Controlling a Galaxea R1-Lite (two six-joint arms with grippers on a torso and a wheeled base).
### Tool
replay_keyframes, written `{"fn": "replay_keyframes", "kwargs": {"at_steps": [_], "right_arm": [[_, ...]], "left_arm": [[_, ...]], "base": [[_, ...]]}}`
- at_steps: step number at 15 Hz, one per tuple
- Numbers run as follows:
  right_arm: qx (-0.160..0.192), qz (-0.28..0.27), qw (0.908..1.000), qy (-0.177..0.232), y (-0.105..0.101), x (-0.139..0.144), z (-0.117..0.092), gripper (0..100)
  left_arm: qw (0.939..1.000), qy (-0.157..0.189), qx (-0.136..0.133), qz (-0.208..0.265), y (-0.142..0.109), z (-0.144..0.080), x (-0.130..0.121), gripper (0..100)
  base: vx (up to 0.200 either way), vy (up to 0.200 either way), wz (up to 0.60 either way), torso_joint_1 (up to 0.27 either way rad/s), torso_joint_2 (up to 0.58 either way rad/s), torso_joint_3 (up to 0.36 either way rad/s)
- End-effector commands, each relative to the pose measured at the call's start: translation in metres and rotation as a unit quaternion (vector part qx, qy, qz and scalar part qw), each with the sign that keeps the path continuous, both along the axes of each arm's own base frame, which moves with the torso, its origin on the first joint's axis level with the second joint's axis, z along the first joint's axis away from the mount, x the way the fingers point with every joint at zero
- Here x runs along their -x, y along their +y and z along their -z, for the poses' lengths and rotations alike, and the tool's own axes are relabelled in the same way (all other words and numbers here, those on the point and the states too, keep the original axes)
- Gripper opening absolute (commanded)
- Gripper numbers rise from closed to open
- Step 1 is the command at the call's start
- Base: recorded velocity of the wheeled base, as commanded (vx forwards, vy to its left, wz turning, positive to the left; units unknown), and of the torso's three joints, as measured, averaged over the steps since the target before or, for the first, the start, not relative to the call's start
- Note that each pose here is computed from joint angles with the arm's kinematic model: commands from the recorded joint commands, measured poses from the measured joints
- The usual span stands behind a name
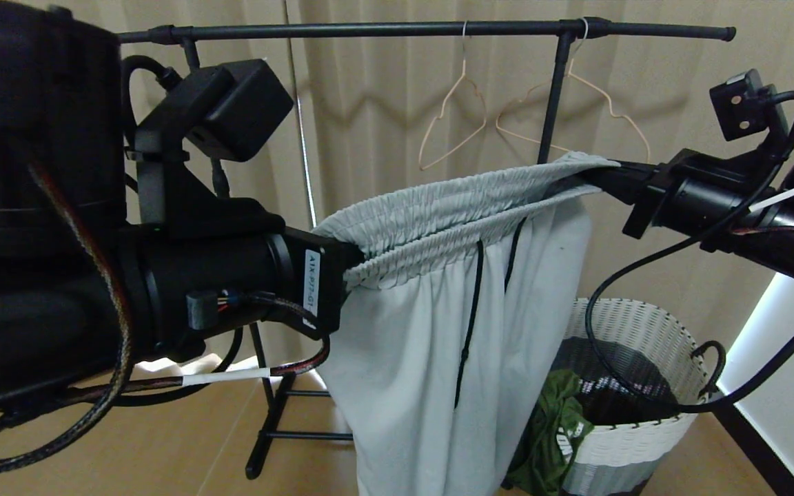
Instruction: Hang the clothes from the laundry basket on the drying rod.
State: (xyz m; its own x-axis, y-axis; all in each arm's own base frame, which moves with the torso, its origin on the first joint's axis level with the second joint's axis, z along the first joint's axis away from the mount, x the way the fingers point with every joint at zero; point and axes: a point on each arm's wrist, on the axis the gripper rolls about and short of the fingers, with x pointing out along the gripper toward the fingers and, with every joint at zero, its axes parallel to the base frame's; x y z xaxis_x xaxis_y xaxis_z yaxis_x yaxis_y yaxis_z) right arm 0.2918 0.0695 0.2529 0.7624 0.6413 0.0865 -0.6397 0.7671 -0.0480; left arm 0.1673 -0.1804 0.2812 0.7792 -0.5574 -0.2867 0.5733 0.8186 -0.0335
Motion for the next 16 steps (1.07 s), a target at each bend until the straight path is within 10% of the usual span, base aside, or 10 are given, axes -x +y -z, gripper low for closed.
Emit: {"fn": "replay_keyframes", "kwargs": {"at_steps": [1, 8, 16], "right_arm": [[0.001, 0.003, 1.0000, 0.005, 0.001, 0.001, 0.002, 0], [0.000, 0.038, 0.9992, 0.012, -0.017, 0.045, -0.022, 0], [0.004, 0.028, 0.9993, 0.023, -0.019, 0.078, -0.009, 0]], "left_arm": [[1.0000, -0.003, 0.002, -0.001, 0.002, -0.002, 0.002, 0], [0.9958, -0.047, 0.031, -0.072, -0.004, -0.025, -0.062, 0], [0.9968, -0.038, 0.022, -0.066, -0.001, -0.018, -0.052, 0]], "base": [[0.000, 0.000, 0.00, 0.000, 0.00, 0.000], [0.000, 0.000, 0.00, 0.000, 0.00, 0.000], [0.000, 0.000, 0.00, 0.000, 0.00, 0.000]]}}
